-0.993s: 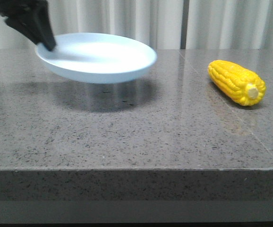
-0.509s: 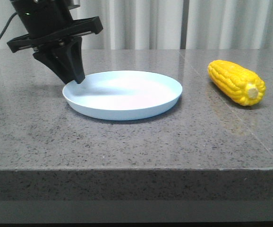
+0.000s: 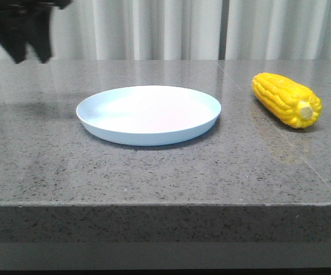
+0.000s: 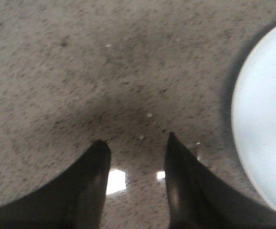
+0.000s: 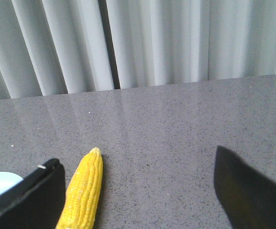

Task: Place corn on plate with both arms
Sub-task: 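Lift the left gripper off the plate and withdraw it, then lower the right gripper over the yellow corn cob and grasp it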

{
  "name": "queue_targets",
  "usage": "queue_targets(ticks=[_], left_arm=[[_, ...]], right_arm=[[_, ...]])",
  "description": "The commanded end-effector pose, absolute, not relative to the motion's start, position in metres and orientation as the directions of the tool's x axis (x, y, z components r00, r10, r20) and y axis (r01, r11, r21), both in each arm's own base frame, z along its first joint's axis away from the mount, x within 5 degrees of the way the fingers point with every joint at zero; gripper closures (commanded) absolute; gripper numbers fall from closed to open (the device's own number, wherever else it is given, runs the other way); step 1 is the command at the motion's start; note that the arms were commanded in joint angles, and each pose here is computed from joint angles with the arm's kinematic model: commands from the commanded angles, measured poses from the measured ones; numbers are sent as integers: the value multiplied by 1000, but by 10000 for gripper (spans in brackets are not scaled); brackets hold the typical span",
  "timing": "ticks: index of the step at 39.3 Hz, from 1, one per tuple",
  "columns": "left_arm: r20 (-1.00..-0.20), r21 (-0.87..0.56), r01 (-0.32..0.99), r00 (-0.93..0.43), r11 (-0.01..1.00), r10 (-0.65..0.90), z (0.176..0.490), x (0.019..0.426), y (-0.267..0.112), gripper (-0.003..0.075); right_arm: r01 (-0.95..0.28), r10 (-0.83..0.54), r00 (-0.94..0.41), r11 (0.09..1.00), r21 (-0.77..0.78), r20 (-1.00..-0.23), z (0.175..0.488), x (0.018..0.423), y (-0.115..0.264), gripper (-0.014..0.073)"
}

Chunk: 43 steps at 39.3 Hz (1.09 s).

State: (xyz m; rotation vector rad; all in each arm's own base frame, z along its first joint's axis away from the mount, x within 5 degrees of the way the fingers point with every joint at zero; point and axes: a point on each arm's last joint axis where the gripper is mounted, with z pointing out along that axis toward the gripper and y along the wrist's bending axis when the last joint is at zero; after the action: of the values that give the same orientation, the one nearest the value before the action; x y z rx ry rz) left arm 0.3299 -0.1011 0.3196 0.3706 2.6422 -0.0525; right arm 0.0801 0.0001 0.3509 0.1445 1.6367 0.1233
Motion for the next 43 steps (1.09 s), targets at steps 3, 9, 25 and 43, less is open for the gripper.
queue_targets(ticks=[3,9,25,43], left_arm=[[-578,11,203,-798,979,172,333,307,-75,689],[-605,-11,167,-786,986,127,323,280,-62,741],[-891,-50,190,-451,981,42,319,169,-38,741],[-993,-45,205,-115,978,-21,298,57,-12,741]], right_arm=[[20,159,25,987,159,-987,368,80,-1,-57],[20,159,25,987,159,-987,368,80,-1,-57],[20,159,25,987,159,-987,368,80,-1,-57],[20,158,32,987,159,-987,369,80,-2,-57]])
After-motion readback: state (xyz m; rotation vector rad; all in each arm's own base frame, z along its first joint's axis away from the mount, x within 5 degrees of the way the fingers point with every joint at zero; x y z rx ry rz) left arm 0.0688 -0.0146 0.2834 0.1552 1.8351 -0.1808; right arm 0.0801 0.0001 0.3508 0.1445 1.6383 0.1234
